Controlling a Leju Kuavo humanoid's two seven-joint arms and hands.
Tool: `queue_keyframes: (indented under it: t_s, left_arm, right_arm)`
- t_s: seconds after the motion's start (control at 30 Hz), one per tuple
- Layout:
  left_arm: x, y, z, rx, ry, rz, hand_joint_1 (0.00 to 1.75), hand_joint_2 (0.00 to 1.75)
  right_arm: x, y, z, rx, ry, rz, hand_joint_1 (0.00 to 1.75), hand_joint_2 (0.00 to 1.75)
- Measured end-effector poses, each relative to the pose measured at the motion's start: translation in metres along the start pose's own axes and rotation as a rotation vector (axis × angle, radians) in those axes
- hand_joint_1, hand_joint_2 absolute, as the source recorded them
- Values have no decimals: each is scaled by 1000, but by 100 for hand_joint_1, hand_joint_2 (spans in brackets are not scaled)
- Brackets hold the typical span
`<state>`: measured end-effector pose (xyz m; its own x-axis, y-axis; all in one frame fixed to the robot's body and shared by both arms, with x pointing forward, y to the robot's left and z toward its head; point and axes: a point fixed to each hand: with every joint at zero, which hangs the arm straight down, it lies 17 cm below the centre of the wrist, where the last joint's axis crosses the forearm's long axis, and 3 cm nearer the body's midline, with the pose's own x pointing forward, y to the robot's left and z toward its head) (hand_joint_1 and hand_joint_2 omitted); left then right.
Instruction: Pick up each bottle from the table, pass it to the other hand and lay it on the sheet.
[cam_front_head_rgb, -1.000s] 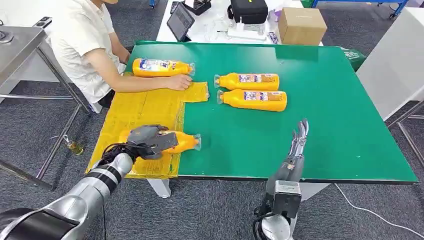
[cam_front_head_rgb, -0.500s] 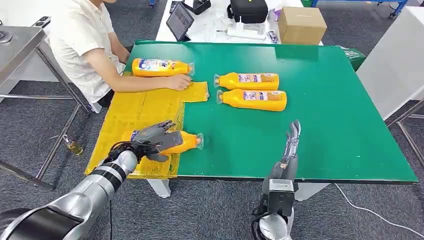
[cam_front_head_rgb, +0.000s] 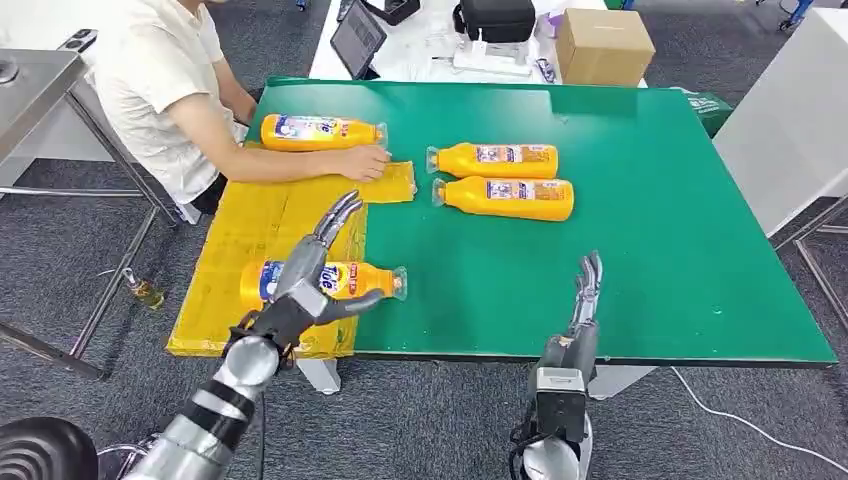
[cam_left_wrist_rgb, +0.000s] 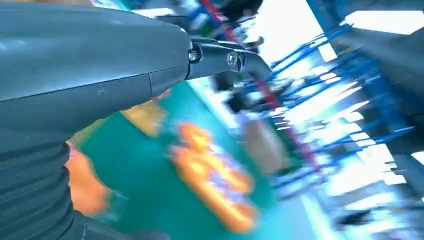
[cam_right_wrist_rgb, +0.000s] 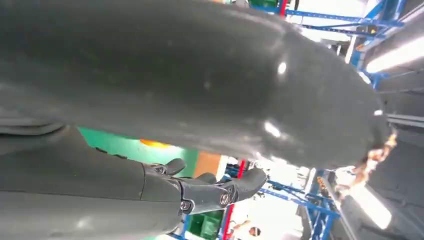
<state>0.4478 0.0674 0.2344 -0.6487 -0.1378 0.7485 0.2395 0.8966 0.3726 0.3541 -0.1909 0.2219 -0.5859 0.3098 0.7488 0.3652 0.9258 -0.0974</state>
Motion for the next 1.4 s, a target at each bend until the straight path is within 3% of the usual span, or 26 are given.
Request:
queue_keyframes:
  t_s: [0.13,0.27,0.3,0.4,0.6,0.73,0.9,1.17,1.4]
  left_arm:
    - [38,-7,9,24,-58,174,0,175]
    - [57,-4,15,49,-89,223,0,175]
    - [60,-4,16,51,-95,227,0,175]
    - [65,0,19,81,-97,264,0,175]
    - [48,9,36,284,5,437,0,175]
    - [51,-4,41,346,27,539,0,175]
    - [58,-21,42,341,22,530,0,175]
    - [64,-33,41,319,19,545,0,175]
    - [68,-38,40,302,13,552,0,175]
  right_arm:
    - [3,-7,-5,-14,-19,15,0,0]
    - [0,-13,-6,-20,-21,33,0,0]
    - [0,-14,-6,-20,-22,35,0,175]
    - [-1,-3,-2,53,-45,65,0,175]
    - [-50,-1,11,241,-71,352,0,175]
    - [-119,-16,11,443,-53,677,0,175]
    - [-188,-50,-3,598,-54,906,0,175]
    - [-228,-73,-12,668,7,1004,0,175]
    - [-244,-69,-12,730,34,1034,0,175]
